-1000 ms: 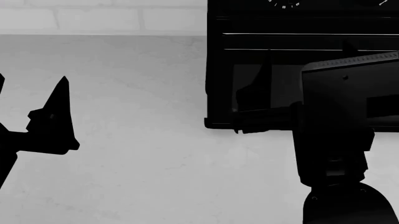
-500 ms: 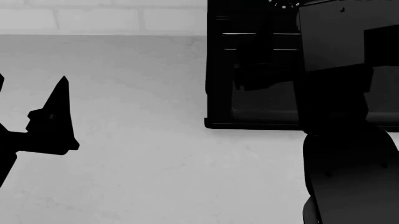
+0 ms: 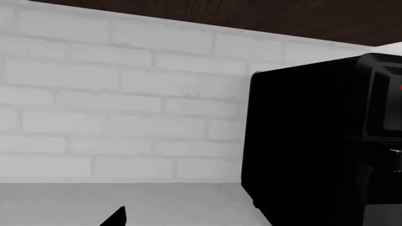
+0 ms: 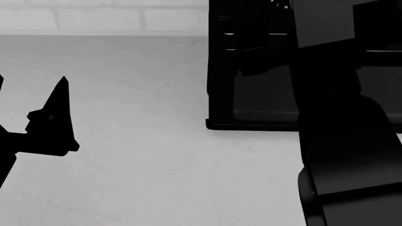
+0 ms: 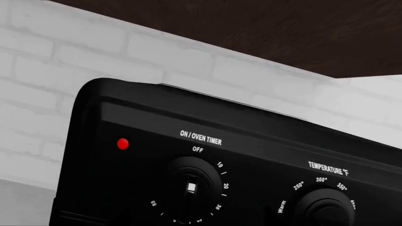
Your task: Turn on the toaster oven by setting the timer.
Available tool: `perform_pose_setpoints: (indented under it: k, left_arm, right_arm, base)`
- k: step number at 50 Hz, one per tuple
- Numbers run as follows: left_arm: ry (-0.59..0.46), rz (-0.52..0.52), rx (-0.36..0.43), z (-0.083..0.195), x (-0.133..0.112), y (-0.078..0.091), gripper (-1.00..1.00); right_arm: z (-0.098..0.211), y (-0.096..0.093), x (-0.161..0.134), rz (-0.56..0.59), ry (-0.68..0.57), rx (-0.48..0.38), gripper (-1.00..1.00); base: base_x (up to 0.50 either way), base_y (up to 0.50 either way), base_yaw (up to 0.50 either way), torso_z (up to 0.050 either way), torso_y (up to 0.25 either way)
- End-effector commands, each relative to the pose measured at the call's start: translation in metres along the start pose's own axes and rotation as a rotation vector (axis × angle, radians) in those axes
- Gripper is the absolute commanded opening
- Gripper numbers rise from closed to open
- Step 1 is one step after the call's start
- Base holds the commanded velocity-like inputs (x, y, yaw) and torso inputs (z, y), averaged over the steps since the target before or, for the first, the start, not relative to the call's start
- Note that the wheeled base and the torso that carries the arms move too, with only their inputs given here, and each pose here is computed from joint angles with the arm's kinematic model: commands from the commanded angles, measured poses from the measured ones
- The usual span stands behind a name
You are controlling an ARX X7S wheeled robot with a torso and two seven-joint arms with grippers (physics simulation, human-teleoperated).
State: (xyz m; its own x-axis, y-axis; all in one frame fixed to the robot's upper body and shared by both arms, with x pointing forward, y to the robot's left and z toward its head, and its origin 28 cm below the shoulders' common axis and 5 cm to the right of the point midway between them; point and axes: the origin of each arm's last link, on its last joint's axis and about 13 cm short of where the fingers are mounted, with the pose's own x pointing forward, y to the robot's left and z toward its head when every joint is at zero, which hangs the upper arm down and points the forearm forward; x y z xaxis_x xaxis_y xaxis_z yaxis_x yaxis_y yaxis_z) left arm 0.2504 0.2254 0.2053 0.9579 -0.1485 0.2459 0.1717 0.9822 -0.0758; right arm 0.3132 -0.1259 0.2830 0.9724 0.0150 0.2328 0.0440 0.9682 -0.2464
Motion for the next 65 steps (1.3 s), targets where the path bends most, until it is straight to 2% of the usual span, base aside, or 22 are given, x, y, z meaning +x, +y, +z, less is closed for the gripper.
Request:
perform_pose_setpoints:
  k: [1,46,47,56,65]
  left_arm:
    - [0.001,0.000,-0.001,0.000,0.001,0.000,1.00]
    - [0.002,0.006,0.001,-0.003,0.002,0.002,1.00]
    - [0.003,0.006,0.001,-0.003,0.001,0.002,1.00]
    - [0.004,0.002,0.004,-0.004,0.002,0.001,1.00]
    - [0.000,-0.001,0.005,-0.001,0.001,0.000,1.00]
  right_arm:
    - [-0.004,-0.001,0.009,0.001,0.018,-0.004,1.00]
    - [-0.003,0.005,0.024,0.024,0.018,-0.007,1.00]
    - [-0.003,0.004,0.024,0.020,0.018,-0.008,-1.00]
    - [-0.002,0.004,0.023,0.017,0.015,-0.010,-1.00]
    - [0.011,0.001,0.018,0.015,-0.013,-0.018,-1.00]
  base:
    - [0.00,0.00,0.00,0.000,0.000]
    - [0.00,0.00,0.00,0.000,0.000]
    - [0.00,0.00,0.00,0.000,0.000]
    - [0.01,0.00,0.00,0.000,0.000]
    - [0.00,0.00,0.00,0.000,0.000]
